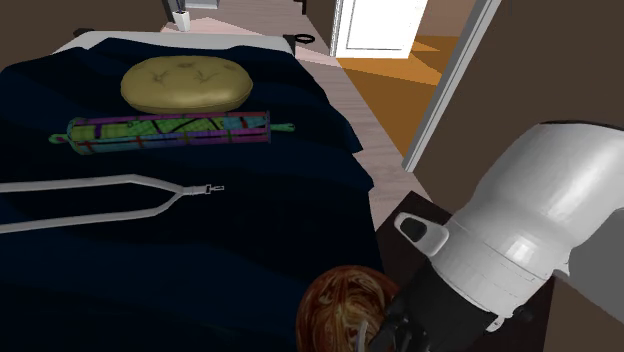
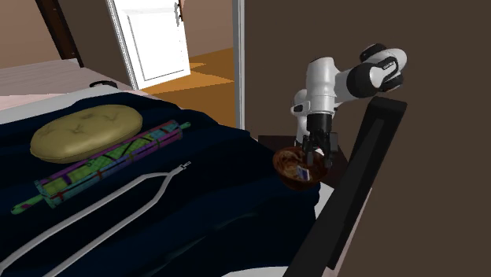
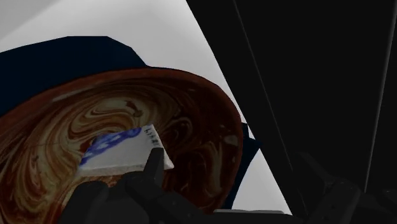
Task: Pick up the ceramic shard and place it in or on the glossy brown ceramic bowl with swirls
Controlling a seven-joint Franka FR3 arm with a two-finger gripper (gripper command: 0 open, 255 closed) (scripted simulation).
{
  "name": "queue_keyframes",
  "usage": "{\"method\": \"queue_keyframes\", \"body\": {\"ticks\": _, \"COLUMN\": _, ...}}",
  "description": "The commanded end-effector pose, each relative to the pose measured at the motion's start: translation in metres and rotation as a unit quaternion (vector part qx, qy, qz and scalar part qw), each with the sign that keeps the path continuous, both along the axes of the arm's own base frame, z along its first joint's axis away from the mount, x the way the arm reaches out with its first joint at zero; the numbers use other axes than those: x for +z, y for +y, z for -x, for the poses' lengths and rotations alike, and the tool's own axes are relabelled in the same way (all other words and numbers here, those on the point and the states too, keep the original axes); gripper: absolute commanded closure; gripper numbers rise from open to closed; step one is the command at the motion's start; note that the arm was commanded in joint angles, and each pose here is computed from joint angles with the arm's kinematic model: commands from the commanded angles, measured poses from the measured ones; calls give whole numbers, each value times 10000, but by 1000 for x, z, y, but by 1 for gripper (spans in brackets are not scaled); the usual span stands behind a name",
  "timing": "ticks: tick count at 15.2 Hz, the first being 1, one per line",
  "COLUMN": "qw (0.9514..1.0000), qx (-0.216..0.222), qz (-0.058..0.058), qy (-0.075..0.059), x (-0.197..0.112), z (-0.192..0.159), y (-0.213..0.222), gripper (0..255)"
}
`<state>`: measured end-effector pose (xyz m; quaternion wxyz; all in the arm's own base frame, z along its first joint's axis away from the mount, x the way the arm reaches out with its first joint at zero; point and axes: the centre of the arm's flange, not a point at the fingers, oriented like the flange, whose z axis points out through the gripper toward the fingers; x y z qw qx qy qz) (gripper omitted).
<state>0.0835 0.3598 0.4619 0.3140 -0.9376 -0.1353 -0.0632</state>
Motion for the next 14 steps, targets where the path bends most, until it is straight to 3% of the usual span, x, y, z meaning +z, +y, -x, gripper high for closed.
{"method": "queue_keyframes", "body": {"ticks": 1, "qw": 9879, "qx": 219, "qz": 1243, "qy": -898, "x": -28, "z": -8, "y": -8, "gripper": 0}}
{"method": "queue_keyframes", "body": {"ticks": 9, "qw": 9879, "qx": 219, "qz": 1243, "qy": -898, "x": -30, "z": -9, "y": -7, "gripper": 0}}
{"method": "queue_keyframes", "body": {"ticks": 10, "qw": 9880, "qx": 246, "qz": 1251, "qy": -875, "x": -27, "z": -14, "y": 4, "gripper": 255}}
{"method": "queue_keyframes", "body": {"ticks": 13, "qw": 9881, "qx": 272, "qz": 1231, "qy": -883, "x": -24, "z": -16, "y": 19, "gripper": 255}}
{"method": "queue_keyframes", "body": {"ticks": 14, "qw": 9882, "qx": 256, "qz": 1249, "qy": -852, "x": -22, "z": -20, "y": 2, "gripper": 255}}
